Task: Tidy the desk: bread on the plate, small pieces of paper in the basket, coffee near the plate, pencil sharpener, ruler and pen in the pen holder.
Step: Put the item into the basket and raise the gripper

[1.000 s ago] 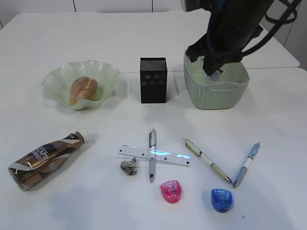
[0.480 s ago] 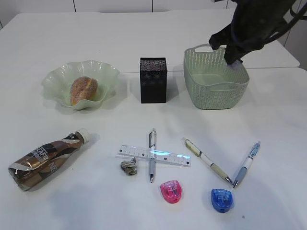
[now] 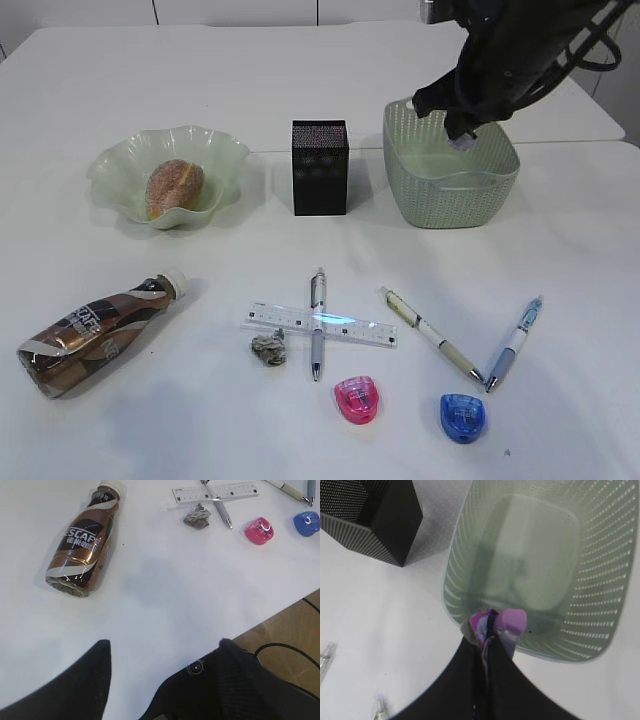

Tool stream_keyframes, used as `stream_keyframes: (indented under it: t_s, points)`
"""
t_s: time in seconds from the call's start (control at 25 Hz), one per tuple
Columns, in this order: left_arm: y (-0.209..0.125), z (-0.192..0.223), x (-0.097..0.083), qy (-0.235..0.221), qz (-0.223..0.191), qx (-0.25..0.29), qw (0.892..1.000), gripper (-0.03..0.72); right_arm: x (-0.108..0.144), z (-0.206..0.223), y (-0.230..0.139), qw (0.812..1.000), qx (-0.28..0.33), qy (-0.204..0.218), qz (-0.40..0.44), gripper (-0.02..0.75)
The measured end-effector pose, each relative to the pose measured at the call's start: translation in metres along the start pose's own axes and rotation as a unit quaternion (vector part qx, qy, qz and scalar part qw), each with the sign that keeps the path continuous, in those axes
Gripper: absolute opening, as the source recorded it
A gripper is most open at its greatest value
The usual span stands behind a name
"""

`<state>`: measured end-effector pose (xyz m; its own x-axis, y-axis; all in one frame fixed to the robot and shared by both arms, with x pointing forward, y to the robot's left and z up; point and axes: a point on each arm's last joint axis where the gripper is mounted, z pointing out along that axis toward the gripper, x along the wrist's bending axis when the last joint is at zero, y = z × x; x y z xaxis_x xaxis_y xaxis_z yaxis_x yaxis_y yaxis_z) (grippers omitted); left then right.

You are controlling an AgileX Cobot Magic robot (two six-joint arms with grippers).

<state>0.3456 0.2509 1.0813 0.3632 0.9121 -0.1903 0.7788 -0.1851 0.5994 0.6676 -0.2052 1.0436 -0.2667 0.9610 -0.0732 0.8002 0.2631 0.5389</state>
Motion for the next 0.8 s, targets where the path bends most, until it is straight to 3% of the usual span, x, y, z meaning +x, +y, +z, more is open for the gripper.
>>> stream_keyframes:
  t_s: [0.32, 0.8]
  points:
    - [0.000, 0.000, 0.000, 0.000, 0.000, 0.000, 1.000, 0.468, -0.012, 0.018, 0.005, 0.999, -0.042, -0.028, 0.019, 0.028]
    - [0.000, 0.000, 0.000, 0.000, 0.000, 0.000, 1.000, 0.468, -0.031, 0.061, 0.002, 0.995, -0.073, -0.038, 0.052, 0.028]
